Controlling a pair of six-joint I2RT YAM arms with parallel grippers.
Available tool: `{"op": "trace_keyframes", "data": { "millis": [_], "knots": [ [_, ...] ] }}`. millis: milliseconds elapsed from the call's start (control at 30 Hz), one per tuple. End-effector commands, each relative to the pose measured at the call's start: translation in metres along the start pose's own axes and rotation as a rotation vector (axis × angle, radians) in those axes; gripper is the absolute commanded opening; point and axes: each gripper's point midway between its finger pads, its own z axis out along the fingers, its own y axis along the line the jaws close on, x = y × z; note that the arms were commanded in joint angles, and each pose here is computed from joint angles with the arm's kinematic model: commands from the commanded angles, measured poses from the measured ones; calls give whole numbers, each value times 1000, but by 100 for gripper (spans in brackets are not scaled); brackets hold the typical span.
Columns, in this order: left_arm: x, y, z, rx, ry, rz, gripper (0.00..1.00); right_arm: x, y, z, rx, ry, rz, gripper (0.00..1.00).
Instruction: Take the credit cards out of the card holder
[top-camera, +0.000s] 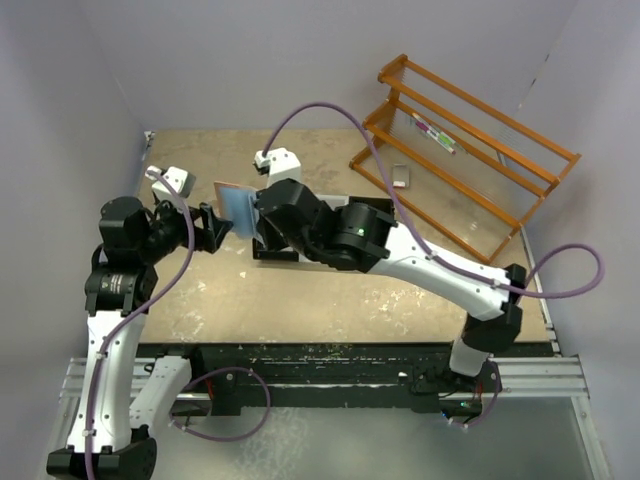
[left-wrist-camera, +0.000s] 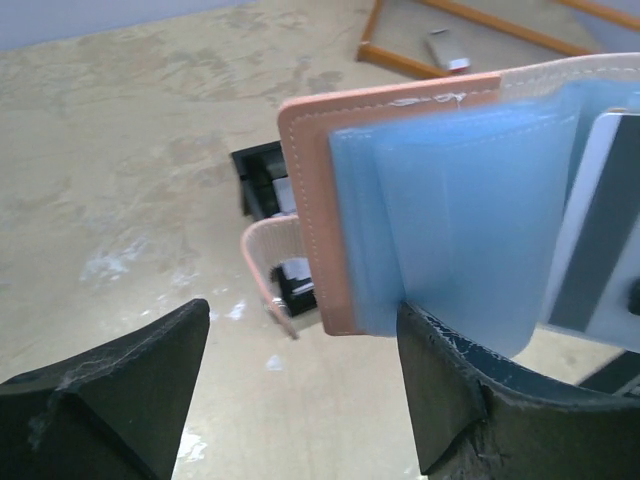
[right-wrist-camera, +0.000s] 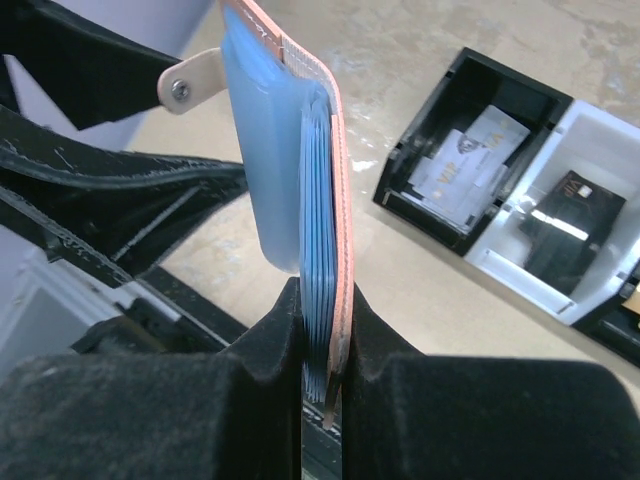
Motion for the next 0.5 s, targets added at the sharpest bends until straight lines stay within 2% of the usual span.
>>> {"op": "trace_keyframes", "data": {
  "millis": [0,100,300,367,467],
  "knots": [
    [-37,-48,-20,212,-67,-84,81,-39,13,-27,-166,-127,80,0],
    [-56,-75,-33,343,-91,-129,85,-46,13,-40,-264,-151,98,0],
    [-82,-113,-58,552,-115,-194,83,-57,5,-70,-492,-239,130,0],
    [-84,-114,-59,554,-119,-207,83,-63,-8,-75,-473,-262,153,0],
    [-82,-112,-58,542,-127,-198,85,-62,-14,-69,-424,-232,141,0]
  ]
}}
